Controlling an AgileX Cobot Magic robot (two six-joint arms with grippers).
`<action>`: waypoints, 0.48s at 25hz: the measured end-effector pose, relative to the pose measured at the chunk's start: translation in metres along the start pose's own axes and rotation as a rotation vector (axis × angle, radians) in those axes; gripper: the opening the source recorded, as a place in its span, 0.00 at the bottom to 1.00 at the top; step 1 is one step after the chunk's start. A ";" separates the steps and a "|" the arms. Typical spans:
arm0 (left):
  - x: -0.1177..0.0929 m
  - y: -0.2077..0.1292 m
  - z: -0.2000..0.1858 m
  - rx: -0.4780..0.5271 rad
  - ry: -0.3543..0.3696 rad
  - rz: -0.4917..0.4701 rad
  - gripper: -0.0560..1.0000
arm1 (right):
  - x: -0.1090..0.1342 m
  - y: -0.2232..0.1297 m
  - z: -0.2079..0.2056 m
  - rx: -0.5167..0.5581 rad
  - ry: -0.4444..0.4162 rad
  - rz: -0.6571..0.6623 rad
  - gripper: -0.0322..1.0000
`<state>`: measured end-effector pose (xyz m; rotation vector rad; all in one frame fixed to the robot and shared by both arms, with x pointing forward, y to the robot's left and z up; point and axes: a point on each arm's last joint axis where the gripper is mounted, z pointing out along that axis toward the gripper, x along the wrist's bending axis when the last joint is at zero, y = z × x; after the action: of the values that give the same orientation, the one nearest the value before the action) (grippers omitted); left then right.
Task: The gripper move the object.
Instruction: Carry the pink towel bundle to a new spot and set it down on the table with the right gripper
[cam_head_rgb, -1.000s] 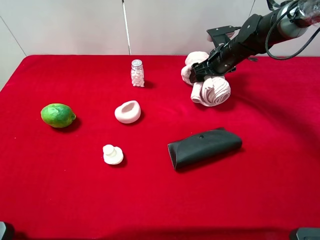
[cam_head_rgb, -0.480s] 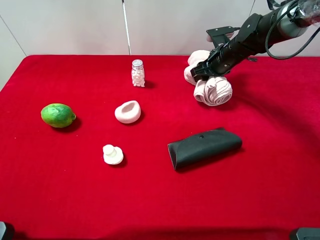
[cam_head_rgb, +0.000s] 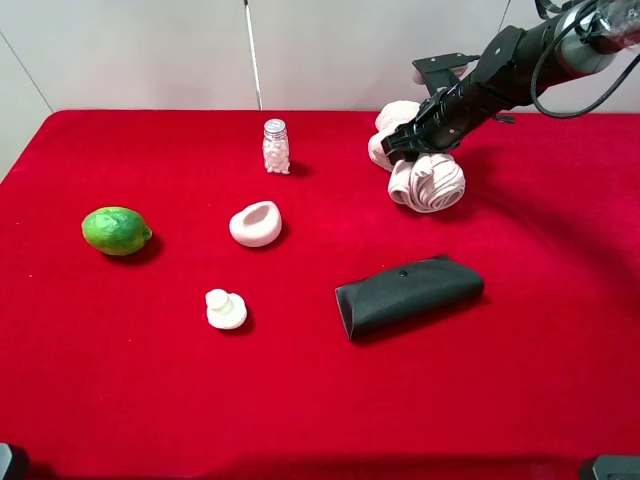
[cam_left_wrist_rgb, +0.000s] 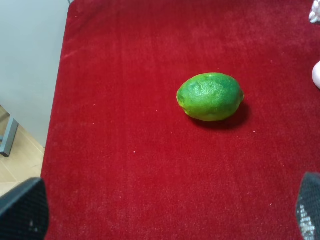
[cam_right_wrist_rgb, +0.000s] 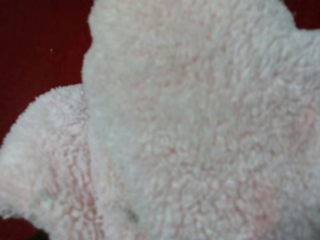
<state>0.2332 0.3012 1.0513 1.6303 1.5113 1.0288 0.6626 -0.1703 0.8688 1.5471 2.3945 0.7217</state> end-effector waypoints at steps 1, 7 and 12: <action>0.000 0.000 0.000 0.000 0.000 0.000 0.98 | 0.000 0.000 0.000 0.001 0.001 0.000 0.43; 0.000 0.000 0.000 0.000 0.000 0.000 0.98 | 0.000 0.000 -0.001 0.001 0.002 -0.001 0.43; 0.000 0.000 0.000 0.000 0.000 0.000 0.98 | 0.003 0.005 -0.013 -0.002 0.014 -0.015 0.43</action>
<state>0.2332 0.3012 1.0513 1.6303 1.5113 1.0288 0.6603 -0.1696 0.8829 1.5266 2.4123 0.7337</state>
